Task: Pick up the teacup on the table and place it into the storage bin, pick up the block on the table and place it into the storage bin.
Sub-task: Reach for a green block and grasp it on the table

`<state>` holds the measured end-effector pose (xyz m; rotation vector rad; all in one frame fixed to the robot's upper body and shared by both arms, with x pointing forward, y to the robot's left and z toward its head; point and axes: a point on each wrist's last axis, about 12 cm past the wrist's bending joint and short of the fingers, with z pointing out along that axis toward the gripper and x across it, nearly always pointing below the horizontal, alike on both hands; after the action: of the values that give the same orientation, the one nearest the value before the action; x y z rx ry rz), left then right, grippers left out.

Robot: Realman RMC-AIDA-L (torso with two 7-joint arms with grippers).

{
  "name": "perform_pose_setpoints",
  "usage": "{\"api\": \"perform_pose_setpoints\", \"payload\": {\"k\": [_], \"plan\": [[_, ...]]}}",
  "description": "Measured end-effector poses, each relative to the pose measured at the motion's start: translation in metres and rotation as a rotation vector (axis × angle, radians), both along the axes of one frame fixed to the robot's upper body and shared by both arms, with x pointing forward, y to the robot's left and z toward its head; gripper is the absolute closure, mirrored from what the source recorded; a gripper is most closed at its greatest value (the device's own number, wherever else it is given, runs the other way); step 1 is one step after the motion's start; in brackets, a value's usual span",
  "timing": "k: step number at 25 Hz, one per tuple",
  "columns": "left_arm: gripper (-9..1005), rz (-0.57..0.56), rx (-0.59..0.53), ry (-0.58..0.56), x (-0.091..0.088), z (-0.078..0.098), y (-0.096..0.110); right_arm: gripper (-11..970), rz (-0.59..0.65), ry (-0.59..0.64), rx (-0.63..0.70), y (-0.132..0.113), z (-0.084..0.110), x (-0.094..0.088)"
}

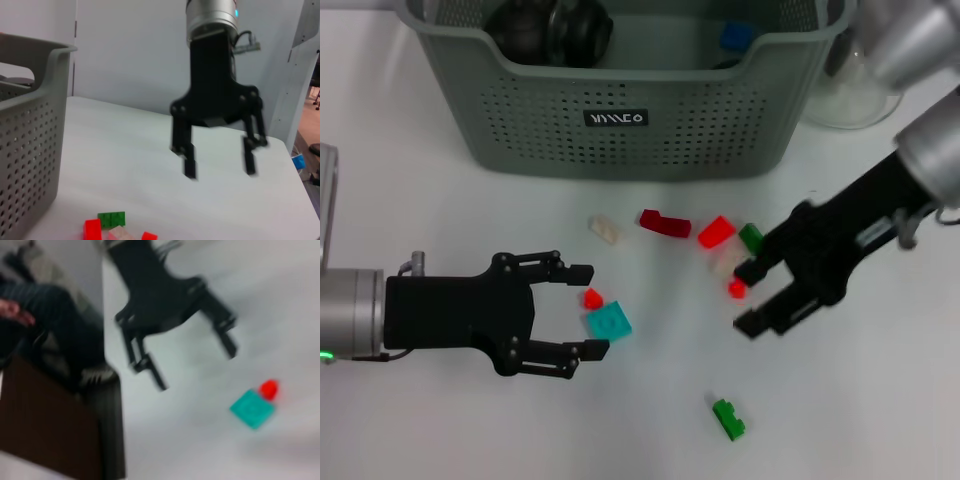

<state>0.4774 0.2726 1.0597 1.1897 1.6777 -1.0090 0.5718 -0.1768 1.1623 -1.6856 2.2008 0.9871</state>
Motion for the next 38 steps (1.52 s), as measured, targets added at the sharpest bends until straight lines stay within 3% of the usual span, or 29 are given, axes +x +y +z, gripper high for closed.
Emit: {"api": "perform_pose_setpoints", "payload": {"k": [7, 16, 29, 38], "plan": [[150, 0.015, 0.000, -0.003, 0.001, -0.001, 0.001, 244, 0.218, -0.036, -0.107, 0.040, -0.020, -0.018], [150, 0.123, -0.046, 0.022, 0.004, -0.009, 0.002, 244, 0.418, -0.168, -0.173, 0.069, -0.034, -0.032], [150, 0.193, -0.079, 0.053, 0.005, -0.017, -0.001, 243, 0.648, -0.282, -0.228, 0.085, -0.043, -0.047], [150, 0.212, -0.086, 0.062, 0.004, -0.017, 0.001, 273, 0.696, -0.314, -0.250, 0.093, -0.049, -0.054]]}}
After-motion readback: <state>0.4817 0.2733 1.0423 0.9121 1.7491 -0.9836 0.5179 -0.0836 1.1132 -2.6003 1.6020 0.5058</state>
